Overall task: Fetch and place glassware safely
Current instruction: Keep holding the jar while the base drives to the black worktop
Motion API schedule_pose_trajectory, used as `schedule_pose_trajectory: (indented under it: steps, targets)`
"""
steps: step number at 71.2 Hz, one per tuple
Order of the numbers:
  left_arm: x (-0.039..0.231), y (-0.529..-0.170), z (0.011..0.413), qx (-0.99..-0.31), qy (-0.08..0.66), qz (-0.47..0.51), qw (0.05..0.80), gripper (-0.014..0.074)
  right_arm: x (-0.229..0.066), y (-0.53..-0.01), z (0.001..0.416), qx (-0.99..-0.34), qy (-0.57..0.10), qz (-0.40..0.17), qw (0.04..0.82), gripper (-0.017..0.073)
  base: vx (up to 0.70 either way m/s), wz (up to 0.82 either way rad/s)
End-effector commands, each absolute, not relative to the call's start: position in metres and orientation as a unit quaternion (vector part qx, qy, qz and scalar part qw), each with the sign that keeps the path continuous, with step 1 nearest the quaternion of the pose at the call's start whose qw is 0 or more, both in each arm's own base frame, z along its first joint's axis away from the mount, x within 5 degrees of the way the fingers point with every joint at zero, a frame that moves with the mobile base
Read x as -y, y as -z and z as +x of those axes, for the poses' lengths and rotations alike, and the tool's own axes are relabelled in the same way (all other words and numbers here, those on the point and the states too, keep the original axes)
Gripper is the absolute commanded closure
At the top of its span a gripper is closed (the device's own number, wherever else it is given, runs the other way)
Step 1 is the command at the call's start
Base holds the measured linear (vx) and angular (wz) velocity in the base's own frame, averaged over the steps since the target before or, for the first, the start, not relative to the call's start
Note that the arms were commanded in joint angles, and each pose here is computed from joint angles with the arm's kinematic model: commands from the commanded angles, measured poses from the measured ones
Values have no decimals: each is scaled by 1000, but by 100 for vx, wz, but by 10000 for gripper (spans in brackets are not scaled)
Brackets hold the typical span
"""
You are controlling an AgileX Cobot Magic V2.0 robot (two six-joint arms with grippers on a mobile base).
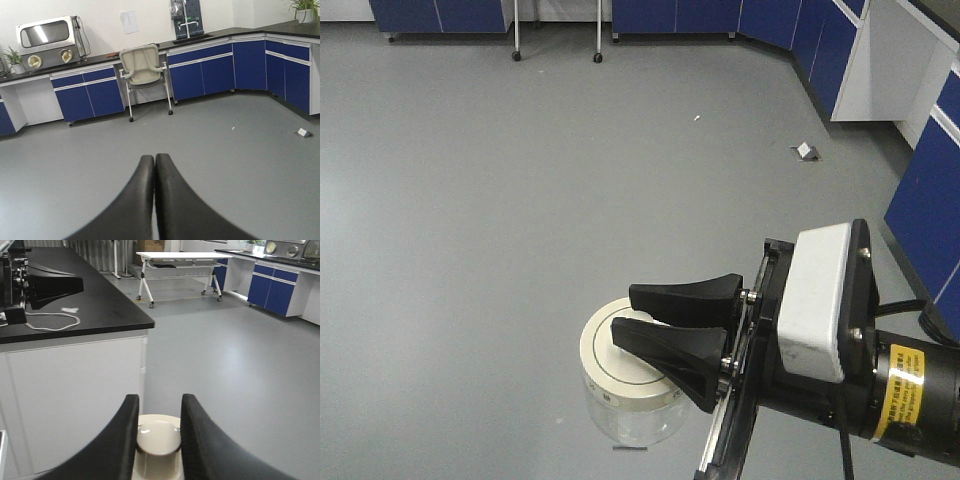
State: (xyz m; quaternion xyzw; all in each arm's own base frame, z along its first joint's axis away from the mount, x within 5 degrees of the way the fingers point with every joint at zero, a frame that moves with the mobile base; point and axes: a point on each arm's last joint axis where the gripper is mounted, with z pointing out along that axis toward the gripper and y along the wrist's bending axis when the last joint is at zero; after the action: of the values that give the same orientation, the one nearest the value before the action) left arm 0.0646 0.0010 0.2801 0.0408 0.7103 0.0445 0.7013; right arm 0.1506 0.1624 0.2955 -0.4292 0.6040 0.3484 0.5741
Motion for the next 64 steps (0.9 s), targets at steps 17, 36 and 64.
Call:
schedule_pose_trajectory:
  steps: [17,36,64]
  targets:
    - [0,-295,64,-678,-36,40,733,601,-162,-316,147,-567,-380,-416,601,563,57,-6]
    - [0,-295,64,-678,-36,40,733,601,-162,-316,147,-567,-380,-416,601,563,59,-3]
    - [0,-295,64,-678,-36,40,733,601,-162,-316,147,-567,-380,-416,601,563,60,-2]
